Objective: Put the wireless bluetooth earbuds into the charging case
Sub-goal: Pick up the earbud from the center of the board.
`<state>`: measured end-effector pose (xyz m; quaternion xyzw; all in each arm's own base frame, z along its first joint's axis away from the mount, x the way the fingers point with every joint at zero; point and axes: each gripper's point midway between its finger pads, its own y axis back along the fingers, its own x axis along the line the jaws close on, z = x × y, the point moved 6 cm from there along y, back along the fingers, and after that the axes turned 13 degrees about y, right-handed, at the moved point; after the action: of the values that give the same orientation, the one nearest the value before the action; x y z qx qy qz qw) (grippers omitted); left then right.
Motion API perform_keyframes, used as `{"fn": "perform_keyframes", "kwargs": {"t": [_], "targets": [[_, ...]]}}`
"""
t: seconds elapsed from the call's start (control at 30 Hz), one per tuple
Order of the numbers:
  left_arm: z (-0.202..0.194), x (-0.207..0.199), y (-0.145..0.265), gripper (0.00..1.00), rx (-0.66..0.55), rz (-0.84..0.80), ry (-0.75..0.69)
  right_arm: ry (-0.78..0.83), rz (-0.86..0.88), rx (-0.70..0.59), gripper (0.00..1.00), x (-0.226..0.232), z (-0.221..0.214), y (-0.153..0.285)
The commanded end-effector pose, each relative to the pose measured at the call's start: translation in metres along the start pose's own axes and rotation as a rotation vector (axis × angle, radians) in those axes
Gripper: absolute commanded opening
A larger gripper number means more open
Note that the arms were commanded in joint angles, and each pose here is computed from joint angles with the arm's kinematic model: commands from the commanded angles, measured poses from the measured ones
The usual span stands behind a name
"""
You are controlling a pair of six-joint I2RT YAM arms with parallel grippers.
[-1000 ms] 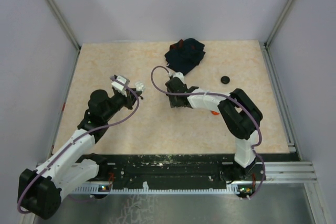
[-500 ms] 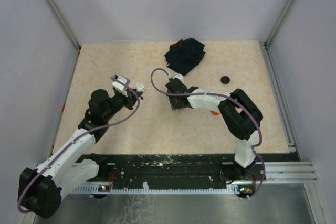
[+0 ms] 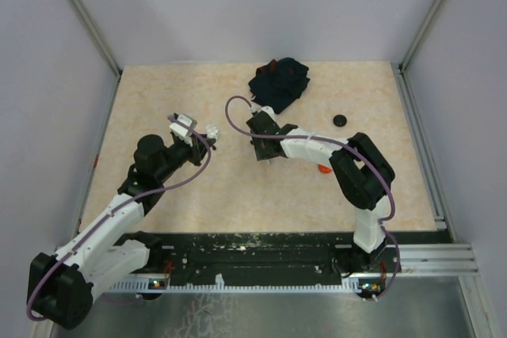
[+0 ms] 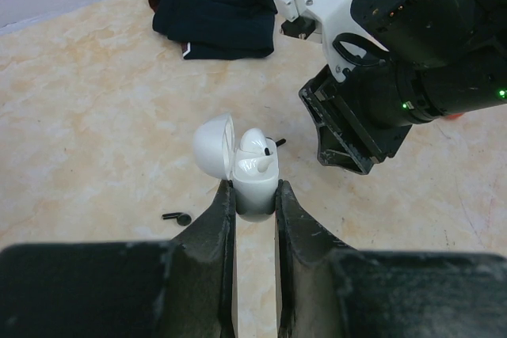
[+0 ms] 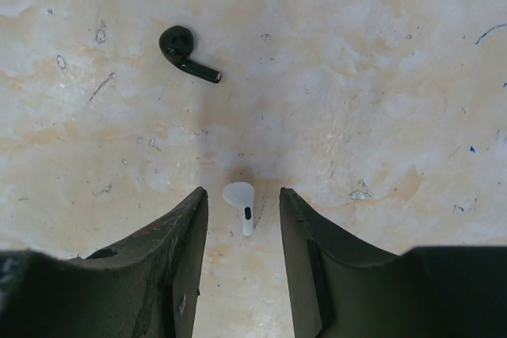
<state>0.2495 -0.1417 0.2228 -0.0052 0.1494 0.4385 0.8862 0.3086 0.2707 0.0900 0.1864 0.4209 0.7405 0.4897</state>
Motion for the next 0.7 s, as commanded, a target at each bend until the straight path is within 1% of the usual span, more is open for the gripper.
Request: {"fn": "perform_keyframes", "kwargs": {"t": [0.0,0.3,0.67], "targets": [[0.020,-0.006,-0.002,0.00,-0.051,-0.029,0.002,-0.026,0.010,-0.006,0.41,0.006,0.010,0.001],[0.020,-0.006,-0.002,0.00,-0.051,-0.030,0.002,-0.022,0.024,0.015,0.34,0.010,0.006,-0.004],[0.020,-0.006,-0.002,0.00,-0.051,-0.028,0.002,-0.012,0.037,0.042,0.32,0.013,0.001,-0.011]]}}
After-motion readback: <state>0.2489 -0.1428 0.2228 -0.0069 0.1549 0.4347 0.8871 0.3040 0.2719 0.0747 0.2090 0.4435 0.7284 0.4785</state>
